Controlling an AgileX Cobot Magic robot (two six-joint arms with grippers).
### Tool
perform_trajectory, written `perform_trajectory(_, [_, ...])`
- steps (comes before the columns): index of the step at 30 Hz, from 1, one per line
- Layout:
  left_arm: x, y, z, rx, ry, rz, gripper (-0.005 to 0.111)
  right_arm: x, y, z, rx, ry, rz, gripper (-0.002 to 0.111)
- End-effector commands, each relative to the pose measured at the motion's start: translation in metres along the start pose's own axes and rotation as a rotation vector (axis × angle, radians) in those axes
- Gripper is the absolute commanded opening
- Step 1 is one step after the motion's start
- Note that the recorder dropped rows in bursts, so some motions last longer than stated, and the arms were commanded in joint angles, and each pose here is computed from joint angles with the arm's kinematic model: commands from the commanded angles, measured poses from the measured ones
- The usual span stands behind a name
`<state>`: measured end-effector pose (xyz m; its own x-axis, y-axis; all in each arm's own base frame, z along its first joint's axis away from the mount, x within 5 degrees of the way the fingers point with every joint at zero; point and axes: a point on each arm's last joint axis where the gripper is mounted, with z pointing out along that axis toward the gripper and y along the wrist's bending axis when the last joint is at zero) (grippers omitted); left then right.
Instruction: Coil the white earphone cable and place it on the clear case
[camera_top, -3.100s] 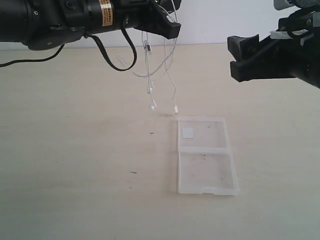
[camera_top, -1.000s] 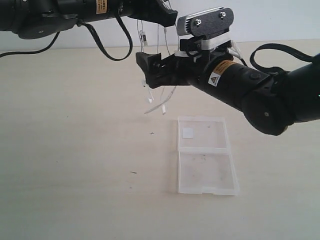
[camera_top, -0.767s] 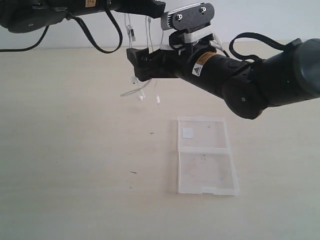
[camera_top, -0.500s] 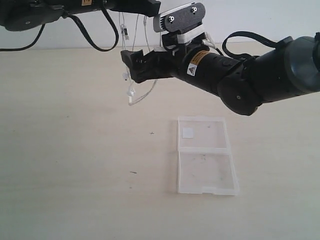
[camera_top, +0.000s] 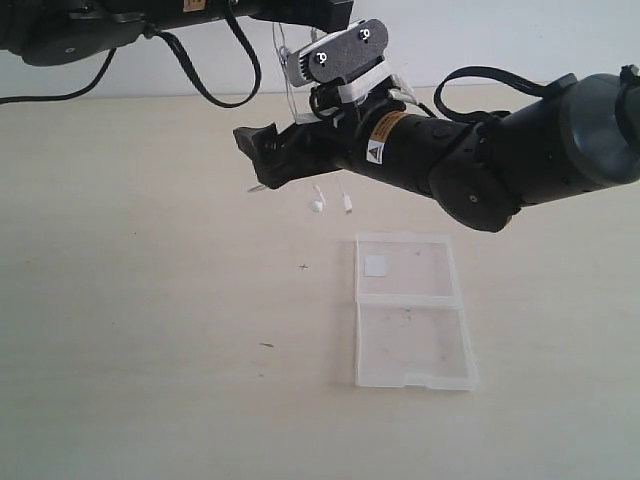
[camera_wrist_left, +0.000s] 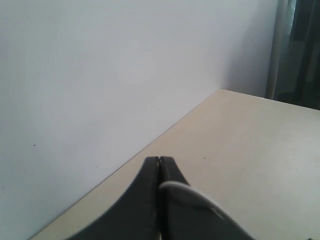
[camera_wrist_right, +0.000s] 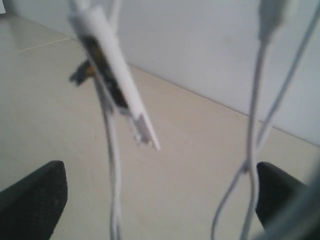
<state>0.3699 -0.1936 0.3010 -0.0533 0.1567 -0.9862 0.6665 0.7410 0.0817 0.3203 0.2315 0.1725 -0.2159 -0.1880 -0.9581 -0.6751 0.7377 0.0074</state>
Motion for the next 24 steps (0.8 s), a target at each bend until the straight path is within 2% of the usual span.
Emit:
perform_trajectory(1, [-0.0043,0.0001,-0.0018,-0.002,-0.011,-0.007,0.0,-0.0029,-0.0006,-0.0011,0.007,0.015,0.004,0.094])
perform_trajectory(9, [-0.0041,0.0003,-0.0018,-0.003,-0.009,-0.015,0.0,-0.0041,-0.0015,-0.0018,0.019,0.015,0.063,0.094])
perform_trajectory(13, [-0.0029,0.0019,-0.0018,-0.021,0.003,-0.084,0.0,-0.0033,-0.0017,-0.0019,0.022,0.023,0.117,0.094])
perform_trajectory(24, [0.0,0.0044,-0.0019,-0.051,0.033,-0.16,0.0,-0.0054,0.0004,-0.0037,-0.001,-0.037,0.098,0.094])
